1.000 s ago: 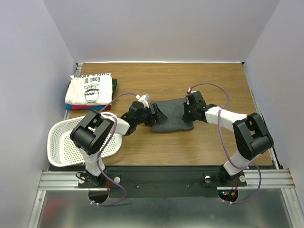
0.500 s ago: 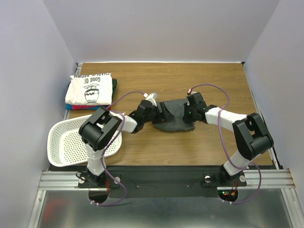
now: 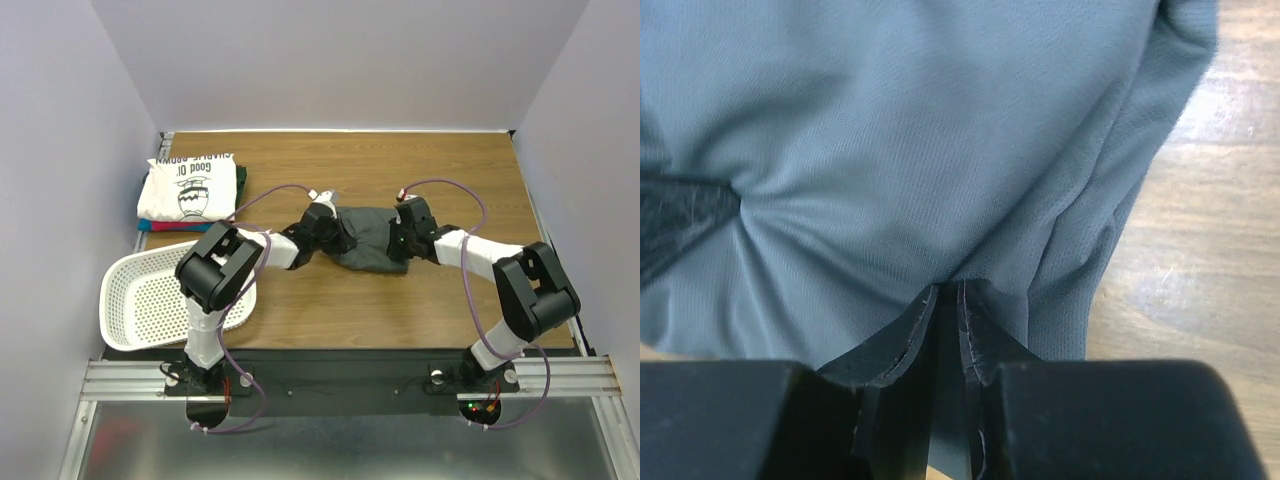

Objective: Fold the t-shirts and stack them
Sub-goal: Neatly place the folded tshirt to the corner

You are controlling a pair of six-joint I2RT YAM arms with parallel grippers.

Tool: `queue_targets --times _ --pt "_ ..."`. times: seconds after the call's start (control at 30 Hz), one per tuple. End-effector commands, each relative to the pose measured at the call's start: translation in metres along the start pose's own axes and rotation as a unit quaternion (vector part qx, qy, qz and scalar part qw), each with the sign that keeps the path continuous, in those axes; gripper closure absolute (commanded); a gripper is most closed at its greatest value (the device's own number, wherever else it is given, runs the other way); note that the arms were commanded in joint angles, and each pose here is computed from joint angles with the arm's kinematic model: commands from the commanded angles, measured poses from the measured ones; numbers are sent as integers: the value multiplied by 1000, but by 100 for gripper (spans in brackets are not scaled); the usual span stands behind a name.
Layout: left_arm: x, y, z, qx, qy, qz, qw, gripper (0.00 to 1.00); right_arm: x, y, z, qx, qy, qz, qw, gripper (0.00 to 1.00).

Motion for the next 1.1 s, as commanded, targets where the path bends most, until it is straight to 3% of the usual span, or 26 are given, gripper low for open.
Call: queue_targets --times 0.0,0.1,0.13,0.17,0.27,0.4,0.63,0.9,1.07 --pt "-10 7 23 -100 -69 -12 992 100 -12 12 0 -5 -3 -32 999 81" --pt "-35 21 13 -120 -124 -32 984 100 -22 22 1 -3 -2 -55 998 75" --pt "-47 26 1 -118 -136 -47 983 100 -26 27 0 -1 0 -63 998 67" --pt "-51 32 4 -131 -165 -37 977 100 -31 30 0 0 2 -72 997 49" --pt "-72 48 -2 -150 -208 -35 966 100 -40 40 -1 5 9 -86 996 29" --pt "-94 68 -6 -182 -242 -40 952 100 -47 53 -2 8 13 -105 994 21" --pt "-136 101 -17 -205 -290 -72 932 100 -55 69 -1 3 31 -131 991 16" --pt "-189 137 -46 -197 -376 -107 899 100 -49 66 9 -40 33 -118 992 16" --pt "-235 166 -52 -191 -378 -134 896 100 -48 70 11 -47 34 -123 991 16"
Point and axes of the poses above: each gripper's point midway between its finger pads, its own y axis back along the fingers, its own z axis along the line the jaws close on, x = y × z, the point moved 5 cm from there along y, back along the fingers, and after that the axes turned 14 degrees about y, right-handed, at the moved point
